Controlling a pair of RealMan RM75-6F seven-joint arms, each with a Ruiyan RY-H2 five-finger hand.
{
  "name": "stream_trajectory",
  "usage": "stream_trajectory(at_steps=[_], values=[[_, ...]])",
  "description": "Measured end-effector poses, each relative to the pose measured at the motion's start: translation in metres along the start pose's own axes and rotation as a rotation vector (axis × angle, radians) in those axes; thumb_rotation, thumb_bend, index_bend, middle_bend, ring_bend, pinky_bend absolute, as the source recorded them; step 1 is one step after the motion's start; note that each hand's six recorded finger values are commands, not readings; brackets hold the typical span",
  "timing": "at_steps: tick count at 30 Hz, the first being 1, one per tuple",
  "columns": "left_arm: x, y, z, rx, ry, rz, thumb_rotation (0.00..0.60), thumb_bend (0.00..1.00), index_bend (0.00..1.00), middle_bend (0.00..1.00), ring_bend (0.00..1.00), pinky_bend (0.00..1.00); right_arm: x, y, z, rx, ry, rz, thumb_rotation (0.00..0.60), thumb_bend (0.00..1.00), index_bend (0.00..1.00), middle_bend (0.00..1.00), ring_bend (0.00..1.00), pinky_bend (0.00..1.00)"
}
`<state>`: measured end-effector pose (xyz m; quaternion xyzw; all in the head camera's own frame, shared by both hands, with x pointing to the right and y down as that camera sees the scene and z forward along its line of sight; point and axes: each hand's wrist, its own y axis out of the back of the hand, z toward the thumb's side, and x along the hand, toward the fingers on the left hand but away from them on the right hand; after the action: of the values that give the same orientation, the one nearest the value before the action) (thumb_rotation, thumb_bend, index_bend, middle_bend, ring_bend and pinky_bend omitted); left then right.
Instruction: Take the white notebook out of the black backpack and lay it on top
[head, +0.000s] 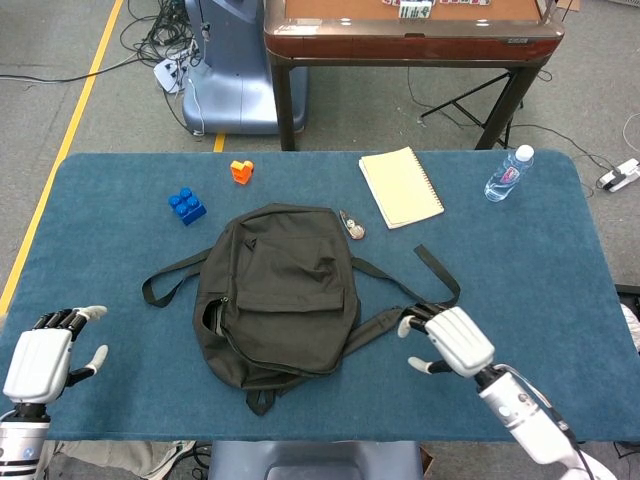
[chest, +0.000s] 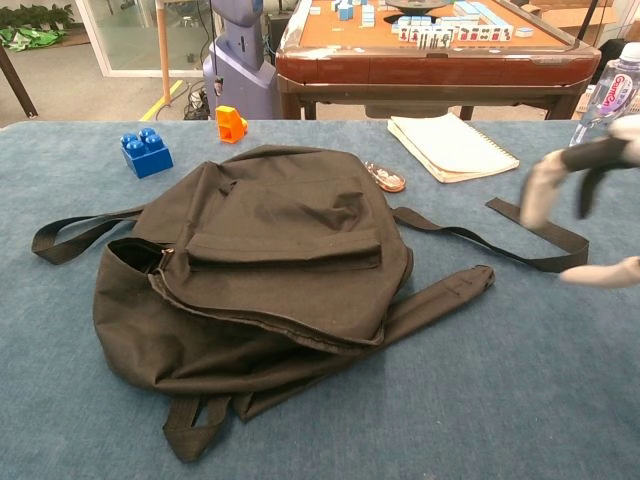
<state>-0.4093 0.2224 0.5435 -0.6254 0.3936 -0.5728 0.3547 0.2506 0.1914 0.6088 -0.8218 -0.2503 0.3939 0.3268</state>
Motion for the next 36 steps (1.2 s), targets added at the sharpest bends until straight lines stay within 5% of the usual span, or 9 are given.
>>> stream_trajectory(at_steps=[4,16,36], values=[[-0.001,0.000,0.003,0.003,-0.002,-0.003,0.600,0.33,0.37,0.38,0.31,0.29,-0.031,-0.017,0.023,-0.028,0.066,0.030,0.600,0.00,0.44,0.34,0.28,0.39],[0.000,-0.002,0.004,0.007,0.000,-0.005,0.600,0.33,0.37,0.38,0.31,0.29,-0.107,-0.063,0.097,-0.095,0.176,0.083,0.600,0.00,0.44,0.34,0.27,0.39],[-0.002,-0.002,0.004,0.017,0.003,-0.012,0.600,0.33,0.37,0.38,0.31,0.29,-0.118,-0.073,0.132,-0.150,0.196,0.157,0.600,0.00,0.44,0.34,0.26,0.39]])
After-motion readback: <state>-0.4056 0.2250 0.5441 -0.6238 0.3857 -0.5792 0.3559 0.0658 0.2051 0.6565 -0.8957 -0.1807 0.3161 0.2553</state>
